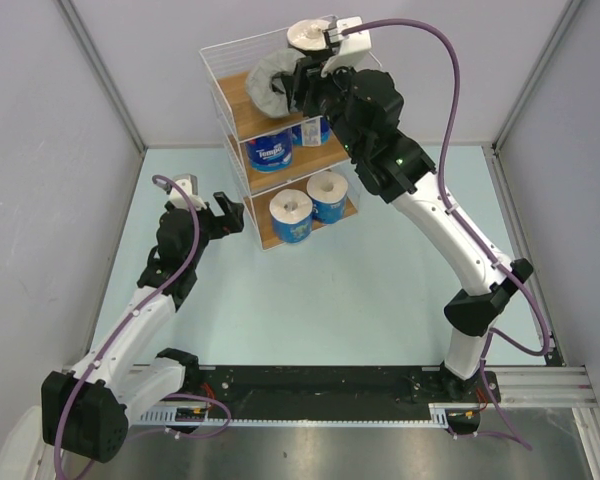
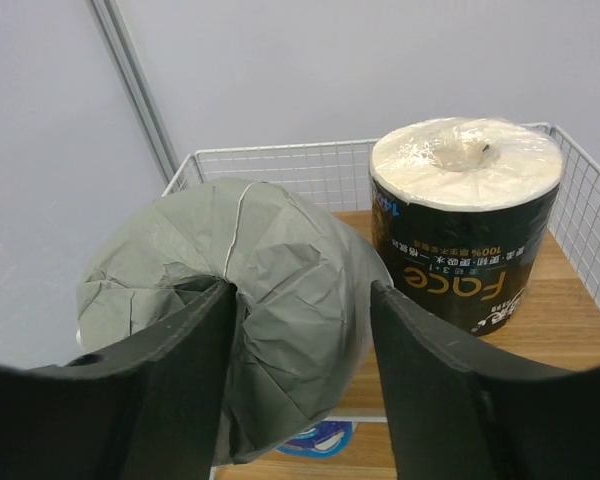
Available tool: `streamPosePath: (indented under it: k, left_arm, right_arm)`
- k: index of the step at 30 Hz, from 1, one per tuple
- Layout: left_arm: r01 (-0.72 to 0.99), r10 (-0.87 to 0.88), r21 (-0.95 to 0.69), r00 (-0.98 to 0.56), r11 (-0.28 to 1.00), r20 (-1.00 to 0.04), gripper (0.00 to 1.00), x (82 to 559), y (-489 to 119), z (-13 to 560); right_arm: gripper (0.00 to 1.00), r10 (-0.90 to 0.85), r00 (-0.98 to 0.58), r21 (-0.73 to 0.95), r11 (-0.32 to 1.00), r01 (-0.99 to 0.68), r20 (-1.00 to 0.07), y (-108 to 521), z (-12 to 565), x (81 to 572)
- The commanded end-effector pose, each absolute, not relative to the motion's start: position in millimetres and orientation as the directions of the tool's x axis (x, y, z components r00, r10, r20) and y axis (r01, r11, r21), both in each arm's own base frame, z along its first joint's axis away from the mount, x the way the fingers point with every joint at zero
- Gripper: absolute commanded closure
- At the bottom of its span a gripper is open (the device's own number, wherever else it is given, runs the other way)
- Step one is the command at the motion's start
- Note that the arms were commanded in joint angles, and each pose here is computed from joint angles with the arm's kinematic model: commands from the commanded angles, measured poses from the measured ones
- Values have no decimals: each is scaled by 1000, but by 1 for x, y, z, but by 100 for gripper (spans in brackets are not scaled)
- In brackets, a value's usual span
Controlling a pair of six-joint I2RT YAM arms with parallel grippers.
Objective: Place and organize the paper towels onto the shelf
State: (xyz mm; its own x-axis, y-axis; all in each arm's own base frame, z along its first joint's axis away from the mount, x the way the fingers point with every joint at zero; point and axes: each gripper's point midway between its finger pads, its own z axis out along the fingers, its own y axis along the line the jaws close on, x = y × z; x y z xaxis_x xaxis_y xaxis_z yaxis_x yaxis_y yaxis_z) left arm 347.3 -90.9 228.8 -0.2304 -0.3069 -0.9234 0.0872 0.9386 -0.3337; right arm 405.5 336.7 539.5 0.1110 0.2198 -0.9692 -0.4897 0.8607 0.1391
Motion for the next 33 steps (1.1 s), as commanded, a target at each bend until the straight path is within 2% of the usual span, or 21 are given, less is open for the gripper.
streamPosePath:
  k: [1, 7, 15, 29, 32, 33]
  left_arm:
    - [105, -336, -357, -176, 928, -925, 0, 353, -91, 250]
    - [99, -336, -357, -175, 929, -925, 0, 353, -90, 249]
    - [97, -335, -356, -179, 929, -925, 0, 353, -90, 247]
    - [95, -337, -359, -187, 929, -923, 0, 356, -89, 244]
    - [95, -338, -359, -187, 928, -923, 0, 357, -89, 244]
    - [96, -337, -359, -188, 928, -922, 0, 357, -89, 244]
  right_arm:
    - [36, 282, 151, 173, 848, -501, -947, 332, 561, 406]
    - [26, 308, 168, 186, 842, -506, -936, 332, 566, 414]
    - [25, 344, 214, 188, 828, -528, -914, 339, 584, 424]
    - [21, 432, 371, 171, 809, -563, -822, 301, 649, 392]
    - [21, 428, 369, 172, 812, -558, -825, 283, 646, 381]
    - [21, 408, 346, 169, 817, -551, -845, 285, 629, 385]
